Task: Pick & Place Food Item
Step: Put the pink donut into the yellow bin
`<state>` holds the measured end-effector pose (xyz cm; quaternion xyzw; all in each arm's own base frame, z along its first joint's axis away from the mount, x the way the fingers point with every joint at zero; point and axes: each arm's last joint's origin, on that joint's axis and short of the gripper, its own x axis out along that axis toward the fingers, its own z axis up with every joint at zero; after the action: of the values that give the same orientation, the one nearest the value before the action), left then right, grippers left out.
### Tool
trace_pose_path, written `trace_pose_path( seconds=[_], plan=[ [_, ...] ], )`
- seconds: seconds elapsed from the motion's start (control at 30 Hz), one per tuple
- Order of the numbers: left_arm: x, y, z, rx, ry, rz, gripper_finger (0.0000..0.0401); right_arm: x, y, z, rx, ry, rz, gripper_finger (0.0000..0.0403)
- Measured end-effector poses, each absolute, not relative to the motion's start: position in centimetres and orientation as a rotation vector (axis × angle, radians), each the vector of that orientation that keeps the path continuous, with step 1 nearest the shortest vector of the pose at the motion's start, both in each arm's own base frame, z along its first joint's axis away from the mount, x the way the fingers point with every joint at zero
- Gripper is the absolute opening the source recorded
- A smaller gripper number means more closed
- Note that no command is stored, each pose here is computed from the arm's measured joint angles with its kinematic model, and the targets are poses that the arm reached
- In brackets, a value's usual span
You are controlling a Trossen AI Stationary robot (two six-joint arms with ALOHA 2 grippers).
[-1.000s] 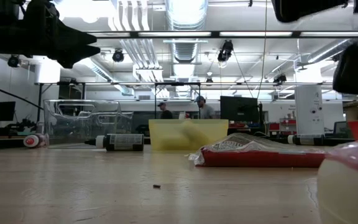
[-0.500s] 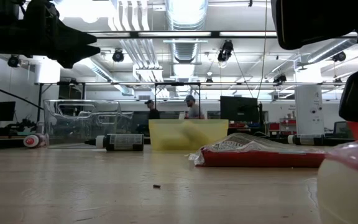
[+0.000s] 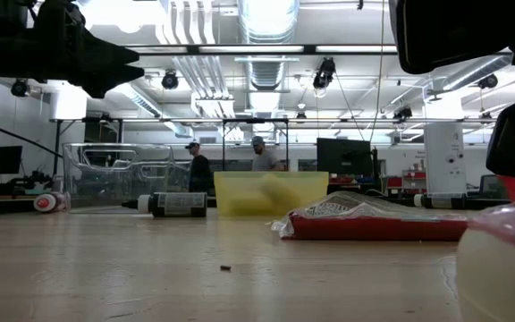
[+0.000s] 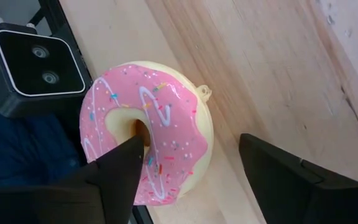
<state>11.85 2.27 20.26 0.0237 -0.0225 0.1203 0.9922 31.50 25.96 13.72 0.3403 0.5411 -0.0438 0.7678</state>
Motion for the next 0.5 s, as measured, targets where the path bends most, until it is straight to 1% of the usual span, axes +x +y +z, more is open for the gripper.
trace_pose_path(
  seconds=[0.5],
  plan=[
    [11.85,2.27,20.26,0.048,-0.045,0.242,0.0290,31.81,26.10,14.16,0.721,1.171,-0.068,0.0225]
  ],
)
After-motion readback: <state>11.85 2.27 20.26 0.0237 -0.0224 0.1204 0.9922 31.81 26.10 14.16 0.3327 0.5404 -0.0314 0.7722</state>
